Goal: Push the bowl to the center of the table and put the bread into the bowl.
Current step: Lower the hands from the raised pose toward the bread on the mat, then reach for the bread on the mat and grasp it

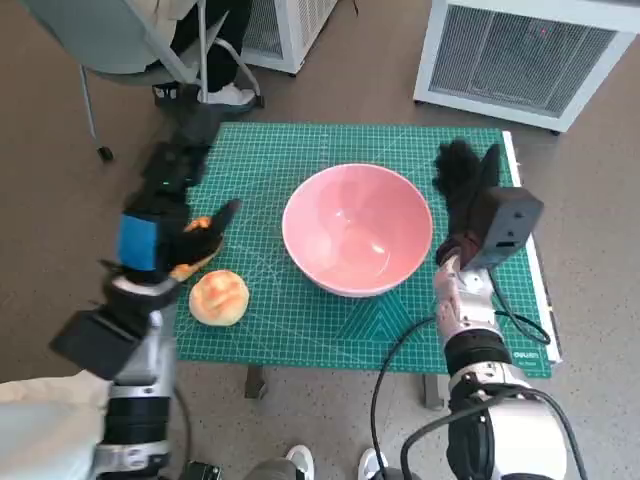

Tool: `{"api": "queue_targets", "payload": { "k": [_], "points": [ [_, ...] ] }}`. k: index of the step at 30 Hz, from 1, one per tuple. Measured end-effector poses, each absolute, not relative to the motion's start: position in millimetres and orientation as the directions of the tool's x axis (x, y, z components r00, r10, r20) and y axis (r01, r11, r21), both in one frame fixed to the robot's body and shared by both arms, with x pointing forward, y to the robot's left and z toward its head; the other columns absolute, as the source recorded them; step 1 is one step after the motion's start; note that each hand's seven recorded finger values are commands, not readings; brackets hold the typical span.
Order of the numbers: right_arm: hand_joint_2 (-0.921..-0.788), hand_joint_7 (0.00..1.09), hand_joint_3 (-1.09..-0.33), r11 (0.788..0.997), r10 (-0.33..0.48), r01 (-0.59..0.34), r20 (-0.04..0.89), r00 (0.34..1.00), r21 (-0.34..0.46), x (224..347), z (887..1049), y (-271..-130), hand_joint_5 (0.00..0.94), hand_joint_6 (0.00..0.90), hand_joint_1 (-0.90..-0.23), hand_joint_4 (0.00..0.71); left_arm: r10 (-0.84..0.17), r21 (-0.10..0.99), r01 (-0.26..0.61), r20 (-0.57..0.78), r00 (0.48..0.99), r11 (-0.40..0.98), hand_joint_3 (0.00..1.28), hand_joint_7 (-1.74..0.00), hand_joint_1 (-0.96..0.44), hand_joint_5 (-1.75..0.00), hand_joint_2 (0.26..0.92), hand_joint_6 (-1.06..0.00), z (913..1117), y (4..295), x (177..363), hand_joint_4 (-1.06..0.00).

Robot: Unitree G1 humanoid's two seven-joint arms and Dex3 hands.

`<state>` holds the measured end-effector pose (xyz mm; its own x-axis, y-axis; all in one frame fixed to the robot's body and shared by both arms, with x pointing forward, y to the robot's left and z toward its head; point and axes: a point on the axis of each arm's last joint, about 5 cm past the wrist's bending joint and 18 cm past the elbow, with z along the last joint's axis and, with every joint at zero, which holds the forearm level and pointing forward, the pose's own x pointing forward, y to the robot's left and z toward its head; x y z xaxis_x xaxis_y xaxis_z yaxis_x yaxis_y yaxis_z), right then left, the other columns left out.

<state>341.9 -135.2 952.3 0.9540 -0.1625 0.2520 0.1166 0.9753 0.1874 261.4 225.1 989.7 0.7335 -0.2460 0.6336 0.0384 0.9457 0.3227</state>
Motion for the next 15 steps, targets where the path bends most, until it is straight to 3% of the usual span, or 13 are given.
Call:
{"api": "queue_targets", "payload": {
  "k": [7, 12, 15],
  "points": [
    [-0.921, 0.69, -0.781, 0.994, -0.064, 0.004, 0.556, 0.829, 0.109, 340.0, 977.3, -141.0, 0.027, 0.038, -0.532, 0.324, -0.214, 0.598, -0.113, 0.449, 0.868, 0.793, 0.29, -0.04, -0.47, 0.0, 0.921, -0.36, 1016.2, 259.3, 252.5, -0.2],
    [-0.921, 0.73, -0.769, 0.997, 0.047, -0.077, 0.736, 0.675, 0.007, 332.6, 990.5, -143.2, 0.035, 0.03, -0.559, 0.344, -0.142, 0.693, -0.146, 0.341, 0.929, 0.706, 0.22, -0.03, -0.51, 0.0, 0.921, -0.35, 1033.7, 271.6, 248.5, -0.18],
    [-0.921, 0.75, -0.767, 0.993, 0.102, -0.102, 0.797, 0.596, -0.051, 326.8, 992.9, -142.4, 0.034, 0.013, -0.554, 0.344, -0.108, 0.72, -0.139, 0.286, 0.952, 0.68, 0.19, -0.02, -0.51, 0.0, 0.921, -0.35, 1039.8, 276.3, 247.5, -0.18]
  ]
}}
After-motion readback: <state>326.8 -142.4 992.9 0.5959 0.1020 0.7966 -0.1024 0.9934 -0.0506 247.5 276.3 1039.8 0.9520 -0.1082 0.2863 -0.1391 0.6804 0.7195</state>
